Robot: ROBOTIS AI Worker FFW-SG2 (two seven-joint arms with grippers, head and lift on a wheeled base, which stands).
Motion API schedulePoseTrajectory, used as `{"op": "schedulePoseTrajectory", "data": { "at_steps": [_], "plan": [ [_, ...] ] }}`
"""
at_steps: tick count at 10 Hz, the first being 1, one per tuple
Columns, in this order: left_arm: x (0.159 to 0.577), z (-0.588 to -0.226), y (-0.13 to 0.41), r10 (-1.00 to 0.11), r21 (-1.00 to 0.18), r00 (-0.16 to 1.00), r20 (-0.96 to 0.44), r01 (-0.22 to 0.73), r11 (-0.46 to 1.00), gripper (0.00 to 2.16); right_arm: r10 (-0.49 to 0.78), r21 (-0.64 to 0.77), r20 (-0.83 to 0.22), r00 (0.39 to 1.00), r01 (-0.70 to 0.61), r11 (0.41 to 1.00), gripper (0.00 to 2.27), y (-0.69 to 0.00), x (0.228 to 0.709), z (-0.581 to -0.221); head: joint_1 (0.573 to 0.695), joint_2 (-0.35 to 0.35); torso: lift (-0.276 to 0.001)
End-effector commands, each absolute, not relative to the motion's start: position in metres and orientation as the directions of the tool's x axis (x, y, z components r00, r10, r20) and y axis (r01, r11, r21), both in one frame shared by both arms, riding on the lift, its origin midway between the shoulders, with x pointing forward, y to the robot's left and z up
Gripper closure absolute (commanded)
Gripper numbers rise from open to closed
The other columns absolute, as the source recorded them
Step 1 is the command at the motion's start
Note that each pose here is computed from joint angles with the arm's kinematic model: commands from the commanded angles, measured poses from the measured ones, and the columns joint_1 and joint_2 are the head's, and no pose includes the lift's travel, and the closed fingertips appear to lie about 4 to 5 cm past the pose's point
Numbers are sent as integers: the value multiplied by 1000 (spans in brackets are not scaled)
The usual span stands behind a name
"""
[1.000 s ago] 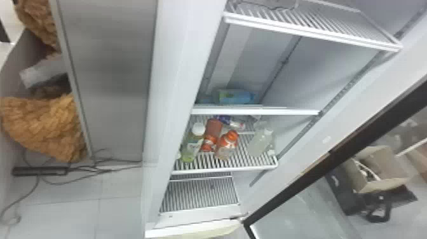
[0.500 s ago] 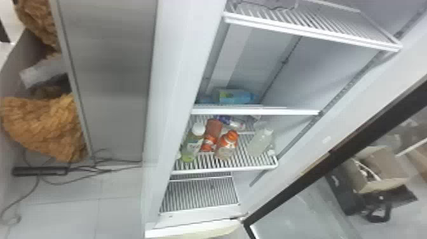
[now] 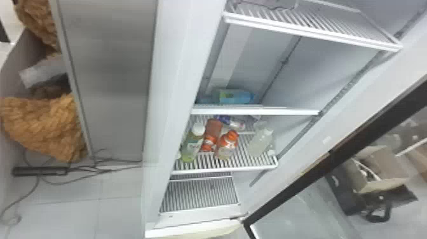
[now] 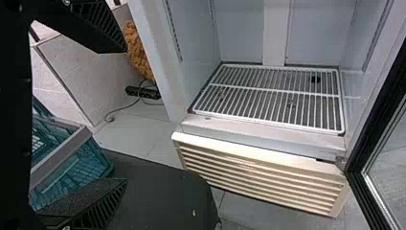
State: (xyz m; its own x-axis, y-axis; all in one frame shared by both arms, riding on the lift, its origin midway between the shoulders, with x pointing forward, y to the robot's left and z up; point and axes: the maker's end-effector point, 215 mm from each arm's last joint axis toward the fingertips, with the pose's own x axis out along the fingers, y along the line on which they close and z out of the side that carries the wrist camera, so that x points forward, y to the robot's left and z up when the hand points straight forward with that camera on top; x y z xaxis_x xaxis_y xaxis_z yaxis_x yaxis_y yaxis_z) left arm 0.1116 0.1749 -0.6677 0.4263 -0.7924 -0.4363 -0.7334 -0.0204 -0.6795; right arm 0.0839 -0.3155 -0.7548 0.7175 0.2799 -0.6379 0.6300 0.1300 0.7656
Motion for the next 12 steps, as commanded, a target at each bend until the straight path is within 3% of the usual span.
{"op": "schedulePoseTrajectory", "data": {
  "at_steps": [1,4,5,12],
  "plan": [
    [101,-669,181,-783,-668,432,-447,-744,-29,-2,275,778,-624,731,613,137,-2,-317,94,-752,695,-350,0],
    [132,-660,200,-688,-725,612,-390,-665,-181,-2,60,903,-427,902,424,66,-2,-385,186,-702,695,-350,0],
    [130,-666,220,-666,-732,612,-426,-666,-145,-2,50,916,-396,917,390,97,-2,-399,204,-691,695,-350,0],
    [130,-667,223,-669,-733,605,-431,-667,-131,-2,51,917,-392,919,386,100,-2,-399,207,-689,695,-350,0]
  ]
}}
